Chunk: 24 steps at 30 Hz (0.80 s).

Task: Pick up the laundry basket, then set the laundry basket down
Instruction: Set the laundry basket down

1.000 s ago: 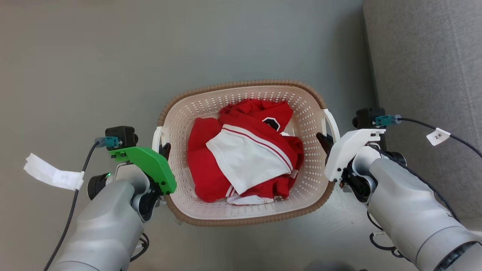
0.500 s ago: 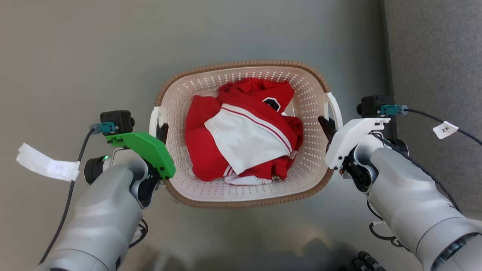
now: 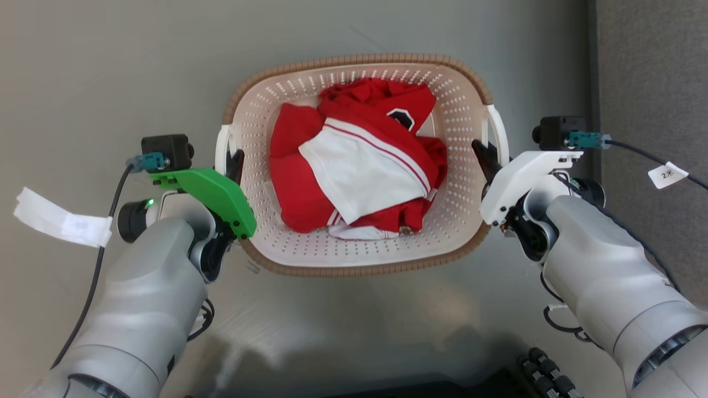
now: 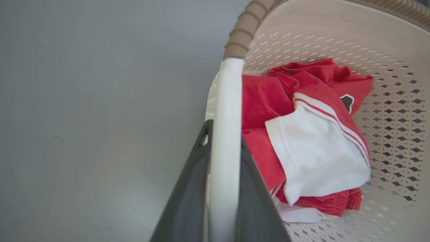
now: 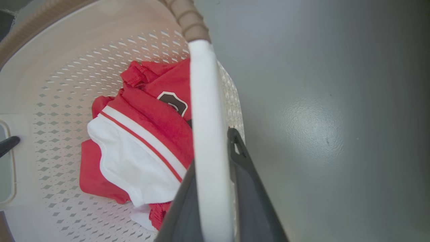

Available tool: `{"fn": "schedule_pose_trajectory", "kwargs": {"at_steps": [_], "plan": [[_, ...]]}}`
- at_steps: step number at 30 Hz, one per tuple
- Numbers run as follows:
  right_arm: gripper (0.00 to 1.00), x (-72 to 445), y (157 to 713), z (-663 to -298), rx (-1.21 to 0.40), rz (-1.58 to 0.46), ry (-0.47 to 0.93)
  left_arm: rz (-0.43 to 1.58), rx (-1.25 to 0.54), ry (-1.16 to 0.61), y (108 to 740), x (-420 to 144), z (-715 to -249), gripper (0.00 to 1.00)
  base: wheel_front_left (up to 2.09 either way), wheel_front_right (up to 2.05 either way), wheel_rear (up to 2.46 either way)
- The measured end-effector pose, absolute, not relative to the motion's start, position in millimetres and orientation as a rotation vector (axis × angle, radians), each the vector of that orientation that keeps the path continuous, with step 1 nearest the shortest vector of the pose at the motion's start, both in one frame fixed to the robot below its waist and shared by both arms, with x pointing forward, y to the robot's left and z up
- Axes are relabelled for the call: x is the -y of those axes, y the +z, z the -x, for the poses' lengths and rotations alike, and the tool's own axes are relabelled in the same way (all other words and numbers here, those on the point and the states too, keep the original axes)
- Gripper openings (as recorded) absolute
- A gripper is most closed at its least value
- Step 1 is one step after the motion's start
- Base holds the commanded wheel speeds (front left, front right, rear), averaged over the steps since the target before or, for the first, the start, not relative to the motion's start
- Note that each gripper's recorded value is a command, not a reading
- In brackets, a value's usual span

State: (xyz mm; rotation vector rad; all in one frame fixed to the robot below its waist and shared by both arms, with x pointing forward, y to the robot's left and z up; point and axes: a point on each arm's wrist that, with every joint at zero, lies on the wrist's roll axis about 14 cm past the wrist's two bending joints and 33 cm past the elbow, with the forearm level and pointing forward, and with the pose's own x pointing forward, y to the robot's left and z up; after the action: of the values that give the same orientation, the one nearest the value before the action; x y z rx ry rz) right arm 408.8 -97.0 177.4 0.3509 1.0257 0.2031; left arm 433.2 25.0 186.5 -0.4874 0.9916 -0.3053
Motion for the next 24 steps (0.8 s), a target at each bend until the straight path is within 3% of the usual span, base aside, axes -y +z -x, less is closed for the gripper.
{"fn": "schedule_pose_trajectory", "kwargs": {"at_steps": [24], "plan": [[0.0,91.2,135.2,-414.3,-1.055,-0.357,0.21,0.492,-1.014,-0.272,146.5,-31.5,-437.0,0.0,0.0,0.0,0.0]]}}
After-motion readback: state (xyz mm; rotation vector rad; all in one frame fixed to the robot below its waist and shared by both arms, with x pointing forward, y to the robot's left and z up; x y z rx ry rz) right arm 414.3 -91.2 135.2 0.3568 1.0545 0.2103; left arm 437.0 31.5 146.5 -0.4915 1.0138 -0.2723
